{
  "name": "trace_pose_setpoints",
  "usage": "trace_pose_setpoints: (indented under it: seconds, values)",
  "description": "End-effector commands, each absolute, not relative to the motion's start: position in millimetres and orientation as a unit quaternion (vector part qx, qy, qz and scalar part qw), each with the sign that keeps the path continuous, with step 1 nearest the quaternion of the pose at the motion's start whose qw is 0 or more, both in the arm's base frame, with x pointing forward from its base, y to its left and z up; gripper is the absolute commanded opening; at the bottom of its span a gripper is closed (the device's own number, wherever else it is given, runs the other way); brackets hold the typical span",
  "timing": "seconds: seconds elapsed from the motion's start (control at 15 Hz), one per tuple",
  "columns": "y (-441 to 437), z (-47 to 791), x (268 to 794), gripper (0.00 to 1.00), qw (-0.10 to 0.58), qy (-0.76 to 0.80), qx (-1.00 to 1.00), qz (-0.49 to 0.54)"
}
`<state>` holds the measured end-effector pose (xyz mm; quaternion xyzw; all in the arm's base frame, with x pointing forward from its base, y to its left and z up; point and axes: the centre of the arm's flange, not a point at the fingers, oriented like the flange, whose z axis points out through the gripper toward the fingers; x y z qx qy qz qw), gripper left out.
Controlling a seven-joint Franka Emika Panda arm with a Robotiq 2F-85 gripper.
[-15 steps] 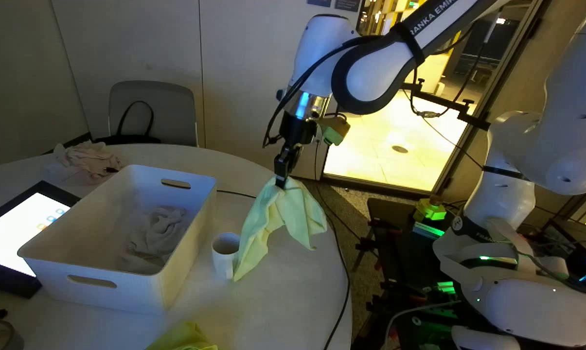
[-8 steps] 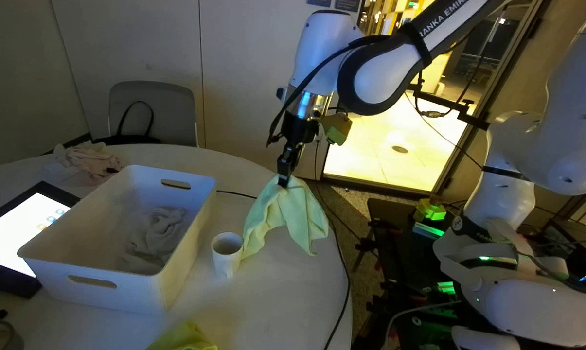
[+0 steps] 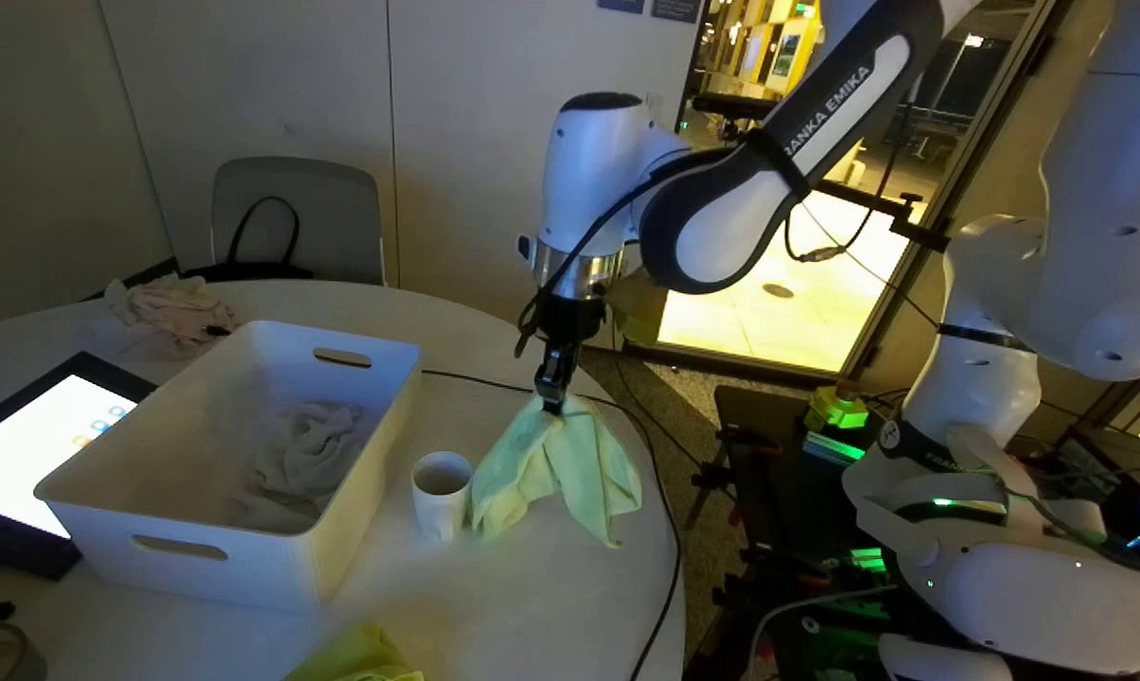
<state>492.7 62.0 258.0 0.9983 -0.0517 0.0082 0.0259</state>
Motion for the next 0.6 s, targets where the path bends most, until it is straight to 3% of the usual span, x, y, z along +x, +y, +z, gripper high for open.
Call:
trace_pose_setpoints:
  seconds: [0.0,0.53]
  values:
    - [59.6,206.3,519.4,0.11,0.042,-0.075,0.996,-0.007]
    - [81.1,128.6,511.7,0.12,0.027,-0.055,0.995,-0.076]
